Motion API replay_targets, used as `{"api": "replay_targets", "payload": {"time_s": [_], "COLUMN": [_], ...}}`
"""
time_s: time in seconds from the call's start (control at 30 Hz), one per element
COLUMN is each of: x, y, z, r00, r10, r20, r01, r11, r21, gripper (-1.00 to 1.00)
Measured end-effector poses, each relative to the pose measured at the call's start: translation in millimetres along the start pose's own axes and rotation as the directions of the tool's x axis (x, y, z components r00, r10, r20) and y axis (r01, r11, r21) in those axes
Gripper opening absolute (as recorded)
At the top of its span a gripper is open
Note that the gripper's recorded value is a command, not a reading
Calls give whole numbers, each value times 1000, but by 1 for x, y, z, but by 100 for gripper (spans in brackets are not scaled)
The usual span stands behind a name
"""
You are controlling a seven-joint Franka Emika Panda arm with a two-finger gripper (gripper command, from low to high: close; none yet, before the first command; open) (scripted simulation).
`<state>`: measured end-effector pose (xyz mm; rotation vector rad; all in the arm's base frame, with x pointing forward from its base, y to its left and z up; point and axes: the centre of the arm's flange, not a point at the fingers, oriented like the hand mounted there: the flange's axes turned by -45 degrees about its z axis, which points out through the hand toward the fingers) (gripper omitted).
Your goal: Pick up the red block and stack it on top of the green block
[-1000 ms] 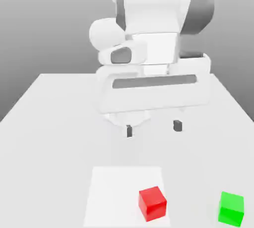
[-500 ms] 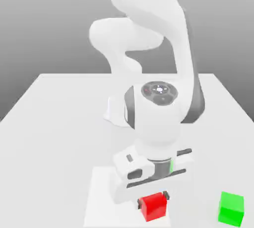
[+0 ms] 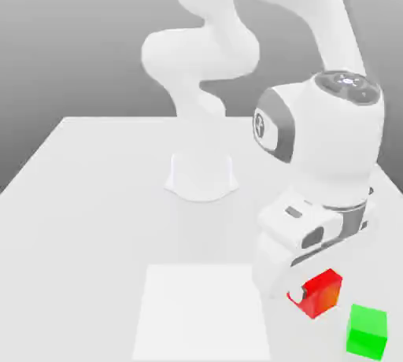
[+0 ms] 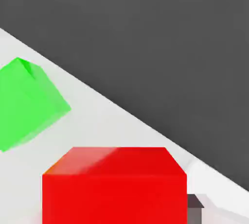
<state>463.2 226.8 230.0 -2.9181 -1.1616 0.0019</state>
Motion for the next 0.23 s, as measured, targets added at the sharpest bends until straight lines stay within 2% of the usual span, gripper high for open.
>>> {"api": "replay_targets", "payload": {"time_s": [0.1, 0.13, 0.23], "x": [12, 13, 13], "y": [-16, -18, -18], "z": [36, 45, 45], "r00": [999, 999, 999], "r10": [-48, -52, -52], "r20": [0, 0, 0], "r01": [48, 52, 52], "r11": [999, 999, 999], "r21": [-1, -1, -1], "gripper": [-100, 100, 100]}}
